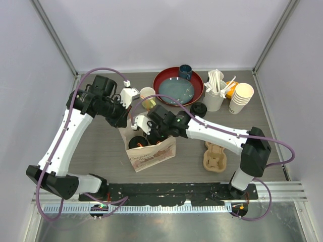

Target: Pack the takeout coffee

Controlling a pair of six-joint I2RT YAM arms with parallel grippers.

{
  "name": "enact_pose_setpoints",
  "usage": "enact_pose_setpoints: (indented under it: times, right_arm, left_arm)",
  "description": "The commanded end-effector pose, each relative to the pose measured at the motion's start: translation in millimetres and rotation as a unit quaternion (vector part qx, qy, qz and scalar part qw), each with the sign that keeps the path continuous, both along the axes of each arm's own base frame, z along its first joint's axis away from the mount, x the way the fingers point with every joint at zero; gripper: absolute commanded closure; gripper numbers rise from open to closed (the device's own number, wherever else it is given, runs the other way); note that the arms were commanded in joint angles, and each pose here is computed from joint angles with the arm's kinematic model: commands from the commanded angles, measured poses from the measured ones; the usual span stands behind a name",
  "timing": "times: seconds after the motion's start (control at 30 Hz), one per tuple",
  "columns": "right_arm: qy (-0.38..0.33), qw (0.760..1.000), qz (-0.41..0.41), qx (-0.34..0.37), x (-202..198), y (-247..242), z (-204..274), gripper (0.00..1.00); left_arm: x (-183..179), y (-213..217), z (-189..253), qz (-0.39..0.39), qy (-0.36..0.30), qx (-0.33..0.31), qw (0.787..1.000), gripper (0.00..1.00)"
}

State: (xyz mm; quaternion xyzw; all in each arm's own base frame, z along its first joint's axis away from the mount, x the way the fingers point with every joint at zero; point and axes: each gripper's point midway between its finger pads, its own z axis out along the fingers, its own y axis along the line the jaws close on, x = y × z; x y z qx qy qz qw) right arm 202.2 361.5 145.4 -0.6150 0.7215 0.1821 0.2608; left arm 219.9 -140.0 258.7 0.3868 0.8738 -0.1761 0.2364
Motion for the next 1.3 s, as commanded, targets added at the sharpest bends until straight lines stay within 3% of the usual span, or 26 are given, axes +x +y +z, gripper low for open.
enact_pose_setpoints:
  times: [0.0,0.17,0.3,0.4,1.0,1.27]
  right_arm:
    - [0.009,1.000,0.003,0.006,-6,-1,-3,0.98]
    - [0.006,1.000,0.005,0.014,-7,0,2,0.89]
    - [-0.001,1.000,0.001,0.023,-6,-1,13,0.64]
    - [-0.007,0.999,-0.001,0.040,-6,0,28,0.57]
    - [-0.061,0.990,0.018,0.122,-4,9,105,0.38]
    - [-0.087,0.984,0.036,0.150,-7,7,130,0.35]
  left_arm:
    - [-4,1,8,0.001,-0.012,-0.005,1.000,1.00]
    - [-5,3,8,0.003,-0.014,-0.001,1.000,1.00]
    - [-5,4,8,0.003,-0.016,0.002,1.000,1.00]
    - [-4,4,8,0.003,-0.016,0.003,1.000,1.00]
    - [1,8,9,0.011,-0.024,0.013,1.000,1.00]
    - [1,7,9,0.011,-0.024,0.013,1.000,1.00]
